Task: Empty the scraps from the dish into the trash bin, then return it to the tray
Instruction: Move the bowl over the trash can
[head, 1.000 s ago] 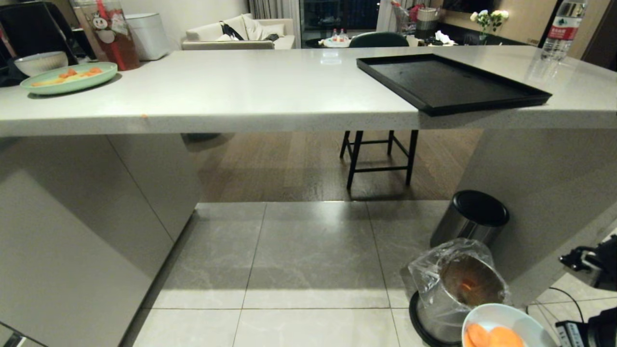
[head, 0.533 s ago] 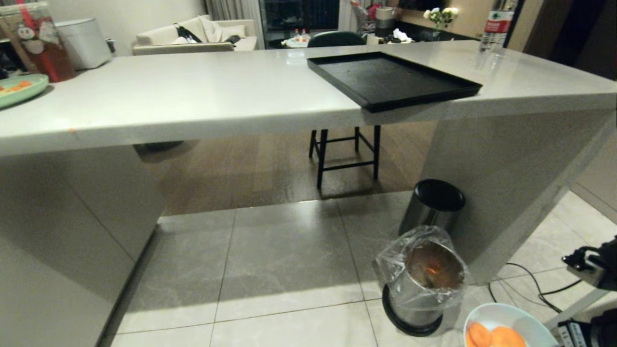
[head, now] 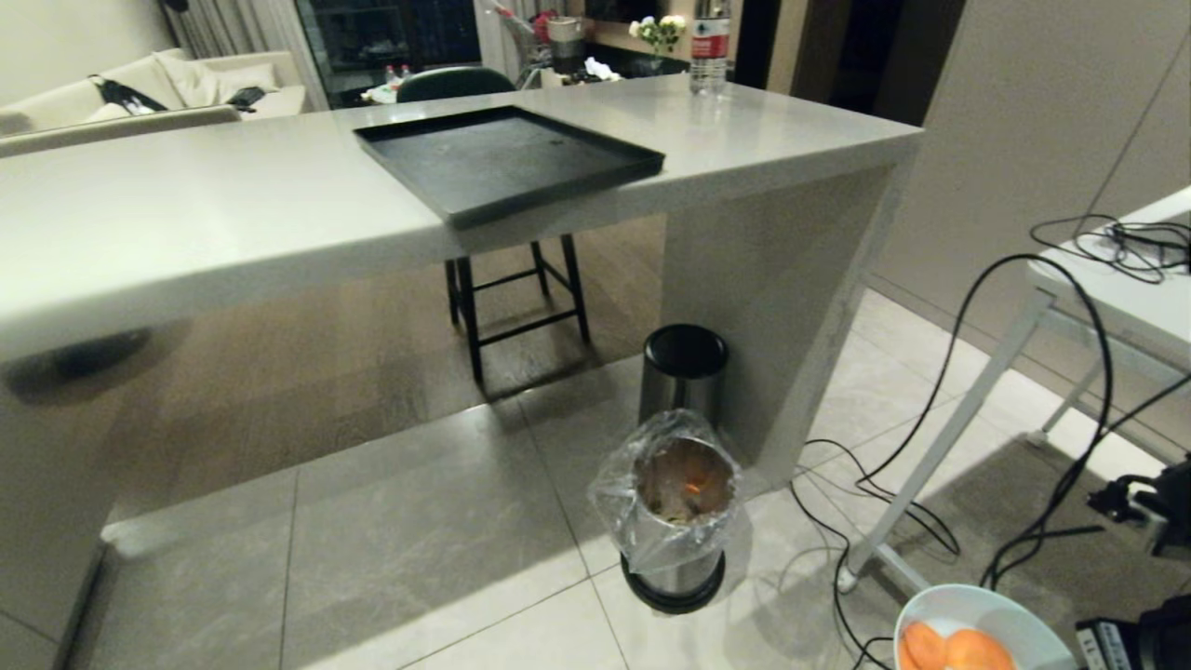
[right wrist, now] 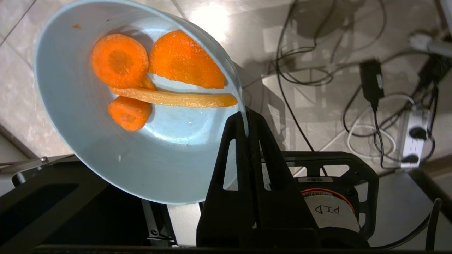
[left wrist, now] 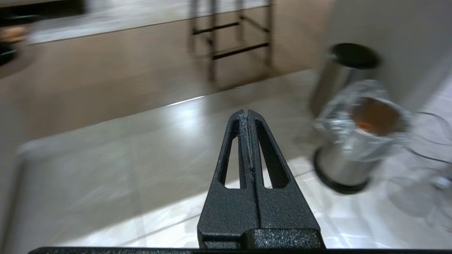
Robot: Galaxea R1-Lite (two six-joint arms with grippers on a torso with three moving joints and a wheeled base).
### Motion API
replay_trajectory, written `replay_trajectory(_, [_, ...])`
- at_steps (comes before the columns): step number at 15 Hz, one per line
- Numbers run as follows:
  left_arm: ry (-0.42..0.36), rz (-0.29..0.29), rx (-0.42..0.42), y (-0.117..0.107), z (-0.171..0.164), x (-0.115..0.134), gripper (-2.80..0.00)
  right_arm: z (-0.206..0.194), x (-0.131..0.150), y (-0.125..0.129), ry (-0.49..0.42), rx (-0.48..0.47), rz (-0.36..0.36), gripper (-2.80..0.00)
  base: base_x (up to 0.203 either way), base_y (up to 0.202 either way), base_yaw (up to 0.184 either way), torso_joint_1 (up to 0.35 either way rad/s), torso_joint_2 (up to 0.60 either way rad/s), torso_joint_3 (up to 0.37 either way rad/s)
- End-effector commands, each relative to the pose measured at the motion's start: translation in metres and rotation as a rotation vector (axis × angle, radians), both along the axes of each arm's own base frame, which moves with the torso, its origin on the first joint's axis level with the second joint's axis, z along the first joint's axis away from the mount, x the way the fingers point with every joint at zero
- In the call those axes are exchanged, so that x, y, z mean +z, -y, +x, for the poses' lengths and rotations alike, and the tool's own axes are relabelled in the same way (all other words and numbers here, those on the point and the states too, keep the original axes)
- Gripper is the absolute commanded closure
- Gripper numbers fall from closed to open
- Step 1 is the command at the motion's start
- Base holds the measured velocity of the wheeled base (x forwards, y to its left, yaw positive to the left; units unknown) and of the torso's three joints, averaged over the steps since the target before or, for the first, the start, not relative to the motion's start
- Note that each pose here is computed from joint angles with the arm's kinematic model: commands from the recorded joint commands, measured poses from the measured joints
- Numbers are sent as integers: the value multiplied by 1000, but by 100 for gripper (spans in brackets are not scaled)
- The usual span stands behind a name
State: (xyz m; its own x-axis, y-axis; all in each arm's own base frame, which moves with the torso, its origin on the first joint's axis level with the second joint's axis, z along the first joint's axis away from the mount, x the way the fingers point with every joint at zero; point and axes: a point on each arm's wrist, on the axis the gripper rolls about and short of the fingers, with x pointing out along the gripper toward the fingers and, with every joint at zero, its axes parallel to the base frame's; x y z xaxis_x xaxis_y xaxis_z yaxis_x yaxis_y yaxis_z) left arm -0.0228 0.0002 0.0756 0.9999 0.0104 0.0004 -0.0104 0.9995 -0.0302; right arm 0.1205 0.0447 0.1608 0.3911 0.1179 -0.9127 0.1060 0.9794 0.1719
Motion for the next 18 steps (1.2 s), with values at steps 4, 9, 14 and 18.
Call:
replay_trajectory(4, [0,0,0,0,0,0,0,0,-1,1,-7,-10,-1,0,1,9,-174,4,2,2])
replay_trajectory(9, [1,0,0,0,0,0,0,1,0,0,-4,-8,0,0,2,5,-82,15,2,2])
replay_trajectory(14, [0,0,0,0,0,0,0,3,2,-1,3,-7,2,0,0,0,0,0,0,0])
replay_trajectory(18, [0,0,0,0,0,0,0,3,2,-1,1,-6,3,0,0,0,0,0,0,0])
